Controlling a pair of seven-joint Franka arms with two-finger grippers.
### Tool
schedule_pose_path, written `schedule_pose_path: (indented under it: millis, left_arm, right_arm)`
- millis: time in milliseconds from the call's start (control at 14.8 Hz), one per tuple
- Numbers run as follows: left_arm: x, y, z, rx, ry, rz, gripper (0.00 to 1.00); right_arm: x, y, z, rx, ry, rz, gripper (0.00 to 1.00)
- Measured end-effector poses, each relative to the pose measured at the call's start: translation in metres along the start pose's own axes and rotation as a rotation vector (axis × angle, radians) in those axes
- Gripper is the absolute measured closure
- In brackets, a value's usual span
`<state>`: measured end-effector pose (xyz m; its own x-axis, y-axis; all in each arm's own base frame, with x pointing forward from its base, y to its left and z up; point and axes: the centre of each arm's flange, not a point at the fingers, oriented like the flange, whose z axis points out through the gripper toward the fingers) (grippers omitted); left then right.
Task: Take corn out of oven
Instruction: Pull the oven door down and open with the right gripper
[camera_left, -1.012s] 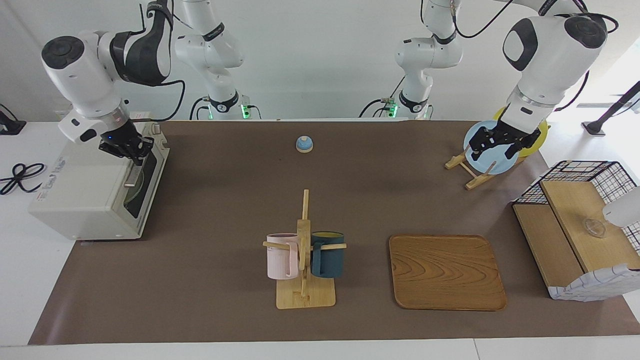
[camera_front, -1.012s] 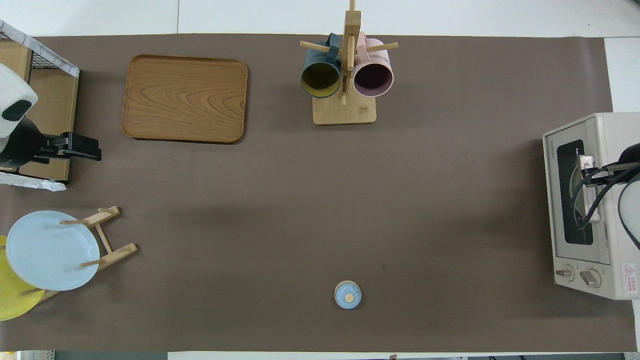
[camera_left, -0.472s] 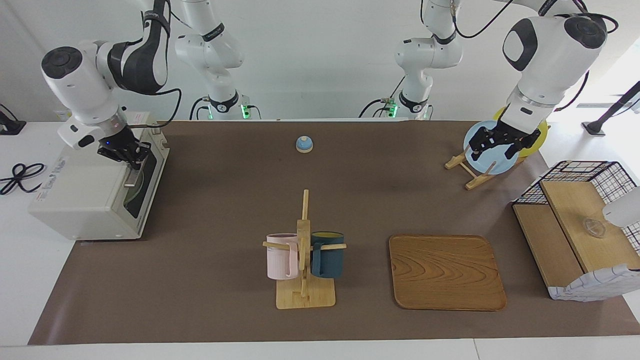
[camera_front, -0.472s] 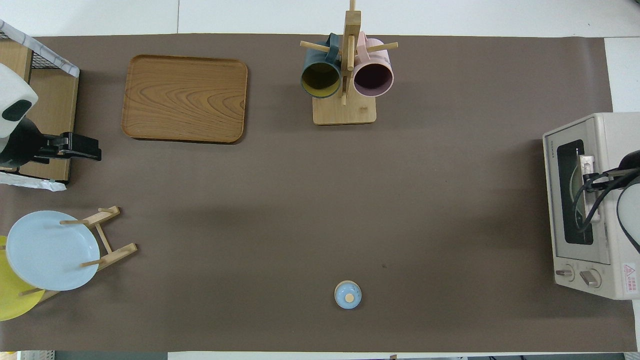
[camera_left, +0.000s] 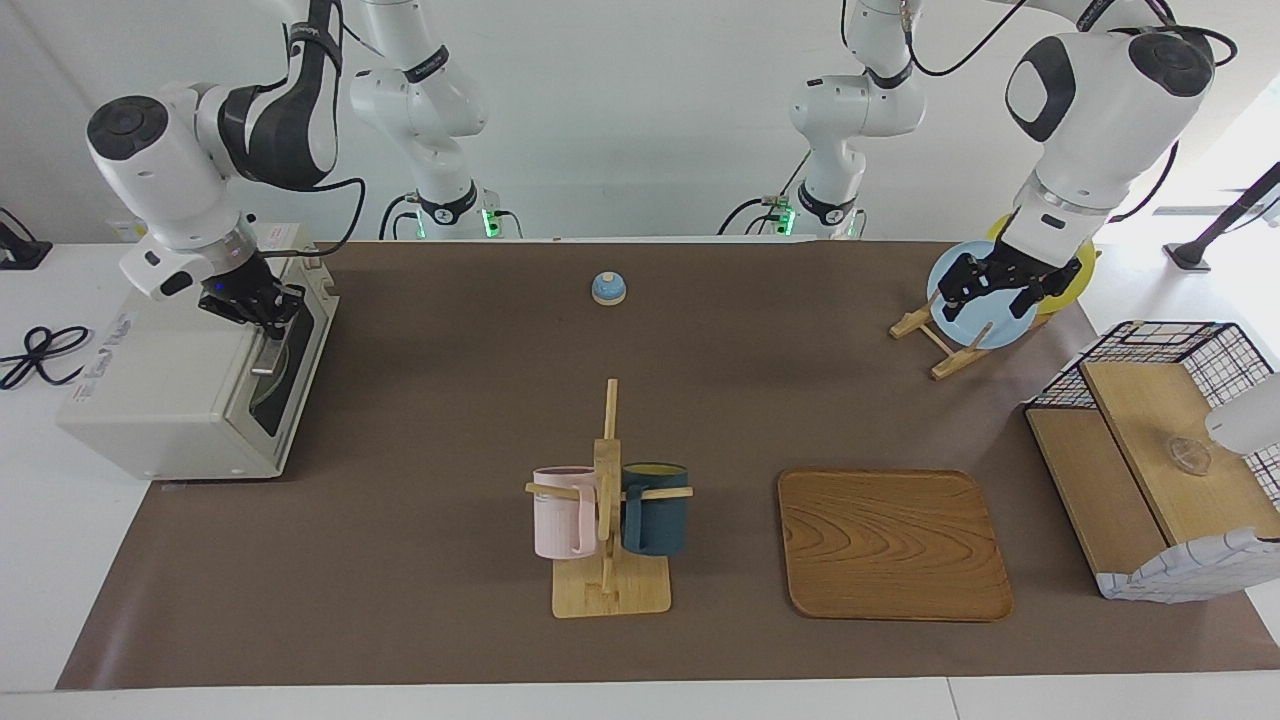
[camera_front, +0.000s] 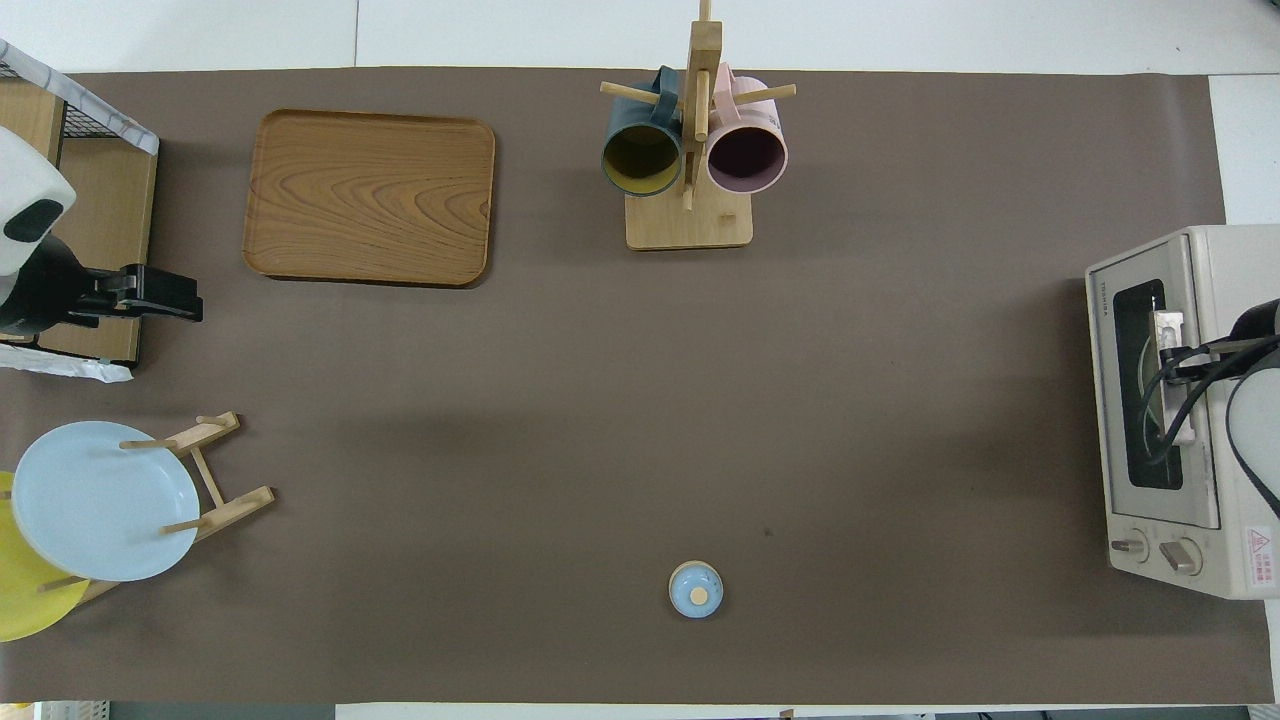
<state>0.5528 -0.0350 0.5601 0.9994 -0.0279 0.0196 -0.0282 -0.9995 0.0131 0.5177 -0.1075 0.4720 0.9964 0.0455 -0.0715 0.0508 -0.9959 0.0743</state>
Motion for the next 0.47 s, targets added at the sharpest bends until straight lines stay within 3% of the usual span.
schedule_pose_path:
  millis: [472]
  left_arm:
    - [0.000,0.000,0.000,0.000,0.000,0.000,0.00]
  right_arm:
    - [0.005,-0.029,0.010,0.034,-0.002,-0.004,0.99]
